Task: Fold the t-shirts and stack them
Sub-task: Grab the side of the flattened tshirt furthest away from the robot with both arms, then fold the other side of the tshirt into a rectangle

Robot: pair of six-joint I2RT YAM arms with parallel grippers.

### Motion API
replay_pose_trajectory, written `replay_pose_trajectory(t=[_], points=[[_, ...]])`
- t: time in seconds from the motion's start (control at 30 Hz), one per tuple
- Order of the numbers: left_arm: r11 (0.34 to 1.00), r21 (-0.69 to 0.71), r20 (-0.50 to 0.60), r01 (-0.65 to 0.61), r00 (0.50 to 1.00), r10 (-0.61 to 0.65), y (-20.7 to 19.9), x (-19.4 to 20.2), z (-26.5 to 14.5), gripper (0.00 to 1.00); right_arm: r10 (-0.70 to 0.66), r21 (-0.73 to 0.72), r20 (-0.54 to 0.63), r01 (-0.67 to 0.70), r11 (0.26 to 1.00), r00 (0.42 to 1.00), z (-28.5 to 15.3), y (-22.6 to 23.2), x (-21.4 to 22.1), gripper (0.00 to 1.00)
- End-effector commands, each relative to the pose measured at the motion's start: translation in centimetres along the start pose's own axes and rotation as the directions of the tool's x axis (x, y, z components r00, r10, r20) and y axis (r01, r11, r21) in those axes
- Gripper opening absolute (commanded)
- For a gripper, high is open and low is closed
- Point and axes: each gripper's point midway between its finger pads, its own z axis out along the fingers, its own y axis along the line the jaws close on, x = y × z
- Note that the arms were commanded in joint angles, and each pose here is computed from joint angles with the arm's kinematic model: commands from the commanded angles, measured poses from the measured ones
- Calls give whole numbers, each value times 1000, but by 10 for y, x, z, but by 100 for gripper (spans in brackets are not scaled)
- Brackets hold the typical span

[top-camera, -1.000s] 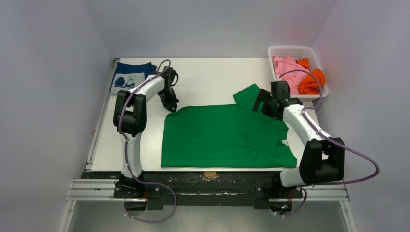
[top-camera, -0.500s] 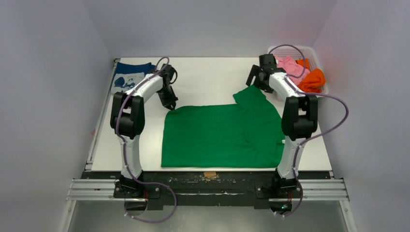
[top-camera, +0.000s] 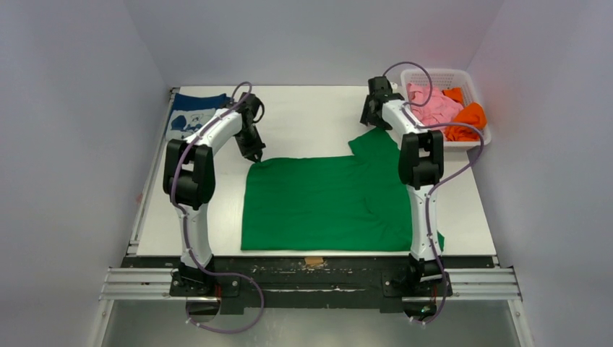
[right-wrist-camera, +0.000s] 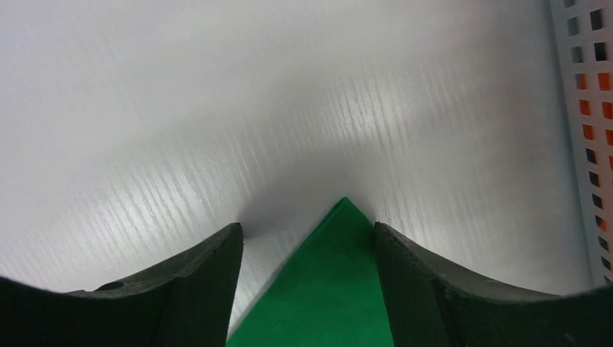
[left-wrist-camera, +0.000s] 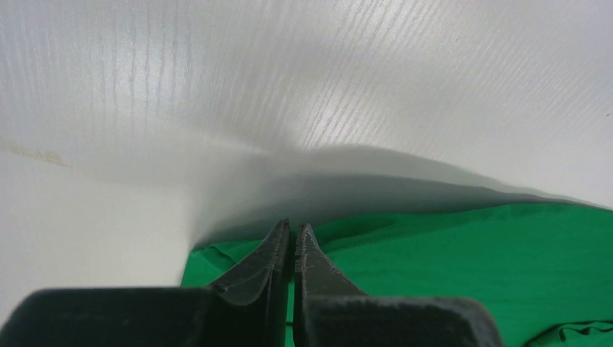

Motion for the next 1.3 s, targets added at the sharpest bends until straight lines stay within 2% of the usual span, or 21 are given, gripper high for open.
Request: replay_pose_trajectory(t=[0.0,0.1,0.33,0.4,0.5,0.63,0.83,0.9,1.03,1.27], points=[[1000,21,46,-18,999,18,-3,-10,-22,0,-44,77,-18,45,996,999,-7,-17,9,60],[1000,18,42,-18,999,17,-2,-8,-22,0,-29,87,-20,31,996,999,-12,-22,16,40],[999,25,50,-23,999,22,-1,-7,-26,0,10,67,29,-12,998,1000,-28,-25,9,6],[999,29,55,-25,998,24,-1,-7,-30,0,15,45,63,-18,999,998,-42,-22,-3,0],[999,44,66,-27,998,24,0,-4,-36,0,7,10,129,-8,1000,992,-70,-22,-17,0],[998,62,79,-31,997,26,4,4,-42,0,-7,-68,158,17,998,987,-112,-27,-10,0],[994,85,100,-67,993,59,7,20,-49,0,-22,-54,142,30,998,990,-163,-62,30,0],[991,112,87,-77,994,67,6,31,-49,0,8,-41,141,-2,999,990,-184,-76,39,0],[988,118,84,-95,993,85,11,48,-50,0,23,-118,123,-9,993,992,-216,-82,65,0],[991,100,88,-84,993,75,34,78,-49,0,-3,-86,48,7,996,999,-243,-117,124,0]])
